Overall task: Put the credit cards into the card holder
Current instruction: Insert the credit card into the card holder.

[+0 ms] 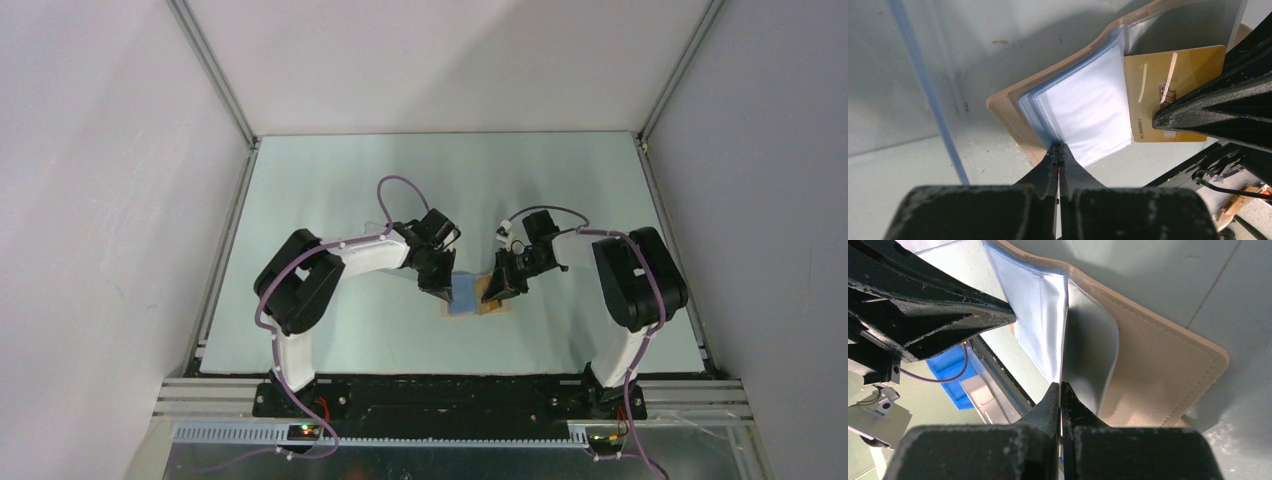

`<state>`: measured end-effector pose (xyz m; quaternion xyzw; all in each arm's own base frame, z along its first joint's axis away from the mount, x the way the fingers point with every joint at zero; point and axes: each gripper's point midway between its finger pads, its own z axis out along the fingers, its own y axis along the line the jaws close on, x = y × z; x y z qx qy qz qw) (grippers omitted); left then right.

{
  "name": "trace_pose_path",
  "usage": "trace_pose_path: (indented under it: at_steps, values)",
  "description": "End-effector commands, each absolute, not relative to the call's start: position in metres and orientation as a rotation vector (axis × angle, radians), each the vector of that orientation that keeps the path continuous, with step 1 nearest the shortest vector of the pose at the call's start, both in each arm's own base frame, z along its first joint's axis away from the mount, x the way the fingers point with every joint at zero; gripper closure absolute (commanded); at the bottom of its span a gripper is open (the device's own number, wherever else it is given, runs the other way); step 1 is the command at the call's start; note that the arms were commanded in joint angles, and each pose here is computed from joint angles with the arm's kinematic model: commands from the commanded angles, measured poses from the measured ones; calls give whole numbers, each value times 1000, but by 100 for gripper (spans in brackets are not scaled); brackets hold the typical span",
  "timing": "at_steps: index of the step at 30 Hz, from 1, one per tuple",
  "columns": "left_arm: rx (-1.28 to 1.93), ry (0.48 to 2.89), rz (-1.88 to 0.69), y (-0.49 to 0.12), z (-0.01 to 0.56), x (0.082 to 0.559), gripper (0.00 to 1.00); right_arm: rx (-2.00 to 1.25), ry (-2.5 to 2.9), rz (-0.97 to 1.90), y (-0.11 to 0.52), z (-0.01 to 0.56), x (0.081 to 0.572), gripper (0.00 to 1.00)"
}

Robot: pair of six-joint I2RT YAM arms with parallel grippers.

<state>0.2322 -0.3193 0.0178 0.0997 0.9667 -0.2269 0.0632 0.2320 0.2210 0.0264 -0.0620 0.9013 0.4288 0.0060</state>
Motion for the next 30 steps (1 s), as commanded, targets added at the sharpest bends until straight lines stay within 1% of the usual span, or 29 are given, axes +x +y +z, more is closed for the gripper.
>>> trace_pose_path:
  at_steps: [1,4,11,15,23,30]
  values:
    - [354,2965,-594,-306,1,228,100,-276,2828,1403,232,40,214,100]
    - [359,2970,-588,-304,1,226,100,-249,2843,1309,225,42,217,100]
    - [371,2965,-574,-300,5,225,100,-192,2813,1189,213,58,226,100]
    - [384,2948,-606,-303,12,225,100,-218,2776,1208,216,65,228,100]
    - [408,2945,-608,-301,14,222,100,-209,2887,1246,217,36,218,100]
    - [409,2964,-594,-297,8,218,100,-247,2859,1367,227,36,215,100]
